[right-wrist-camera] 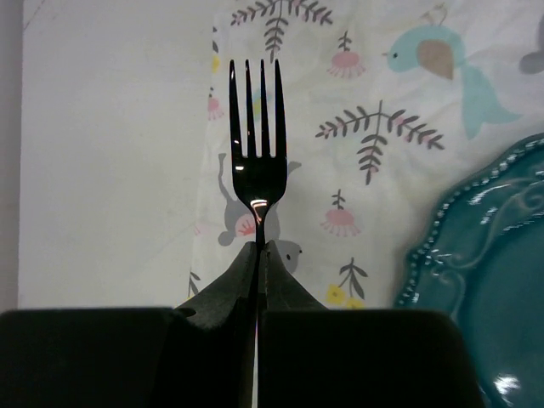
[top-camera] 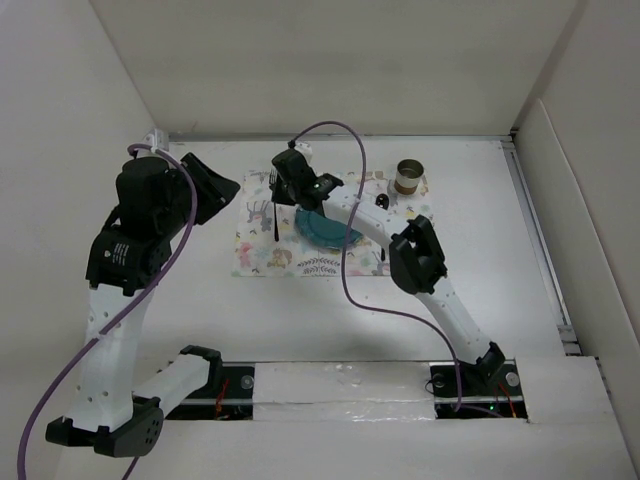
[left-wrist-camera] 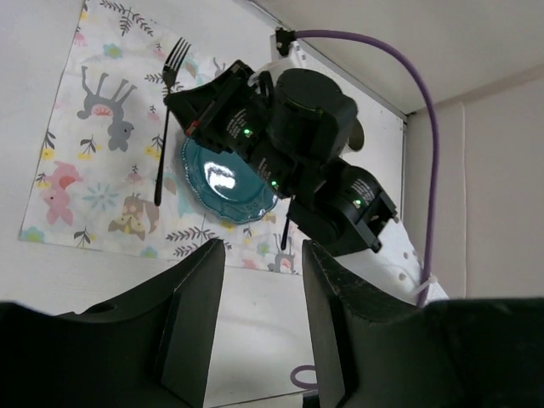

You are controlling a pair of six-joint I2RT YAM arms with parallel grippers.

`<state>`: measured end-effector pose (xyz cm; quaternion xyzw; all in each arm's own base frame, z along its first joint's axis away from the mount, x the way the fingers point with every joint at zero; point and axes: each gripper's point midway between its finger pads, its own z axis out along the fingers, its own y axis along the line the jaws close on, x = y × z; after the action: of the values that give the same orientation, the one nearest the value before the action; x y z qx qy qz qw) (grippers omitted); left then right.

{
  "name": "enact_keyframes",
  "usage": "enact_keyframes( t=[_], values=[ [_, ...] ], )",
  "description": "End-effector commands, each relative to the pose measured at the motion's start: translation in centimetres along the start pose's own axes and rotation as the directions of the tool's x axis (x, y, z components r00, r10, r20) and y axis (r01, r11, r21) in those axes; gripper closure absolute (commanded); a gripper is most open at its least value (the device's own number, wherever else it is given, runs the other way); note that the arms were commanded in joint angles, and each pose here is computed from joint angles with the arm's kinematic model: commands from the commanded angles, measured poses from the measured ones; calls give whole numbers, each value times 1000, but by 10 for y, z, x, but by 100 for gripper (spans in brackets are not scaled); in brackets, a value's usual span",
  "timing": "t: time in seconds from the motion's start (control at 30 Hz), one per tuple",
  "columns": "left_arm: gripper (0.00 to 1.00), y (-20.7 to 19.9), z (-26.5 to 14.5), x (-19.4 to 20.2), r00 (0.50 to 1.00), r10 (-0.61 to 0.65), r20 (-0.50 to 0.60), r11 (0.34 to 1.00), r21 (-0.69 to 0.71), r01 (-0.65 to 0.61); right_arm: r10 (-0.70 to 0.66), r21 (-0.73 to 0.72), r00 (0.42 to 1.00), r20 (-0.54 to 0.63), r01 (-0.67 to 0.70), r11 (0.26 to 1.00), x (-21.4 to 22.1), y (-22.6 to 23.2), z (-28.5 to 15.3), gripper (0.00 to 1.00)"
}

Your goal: Set the dinner table for one person

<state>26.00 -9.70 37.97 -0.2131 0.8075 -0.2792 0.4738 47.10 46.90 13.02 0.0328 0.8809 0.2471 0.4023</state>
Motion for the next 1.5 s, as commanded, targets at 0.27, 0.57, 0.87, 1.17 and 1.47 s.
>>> enact_keyframes(
  t=[0.27,0.57,0.87,1.17,1.47],
  values=[
    [62,4,4,2,1000,-1,22,1000,8,1,110,-10,993,-33,-110,994,26,3,23,100],
    [62,9,9,6,1000,1,12,1000,-4,-1,99,44,994,-51,-97,994,48,-20,33,100],
    [62,11,12,8,1000,5,6,1000,-11,-5,98,66,994,-51,-94,993,55,-28,39,100],
    [61,18,13,8,1000,10,19,999,-33,-9,91,41,994,-59,-89,995,51,-21,33,61],
    [46,4,14,-7,997,59,56,998,7,-59,21,-147,996,91,-8,989,-48,43,-56,36]
  ],
)
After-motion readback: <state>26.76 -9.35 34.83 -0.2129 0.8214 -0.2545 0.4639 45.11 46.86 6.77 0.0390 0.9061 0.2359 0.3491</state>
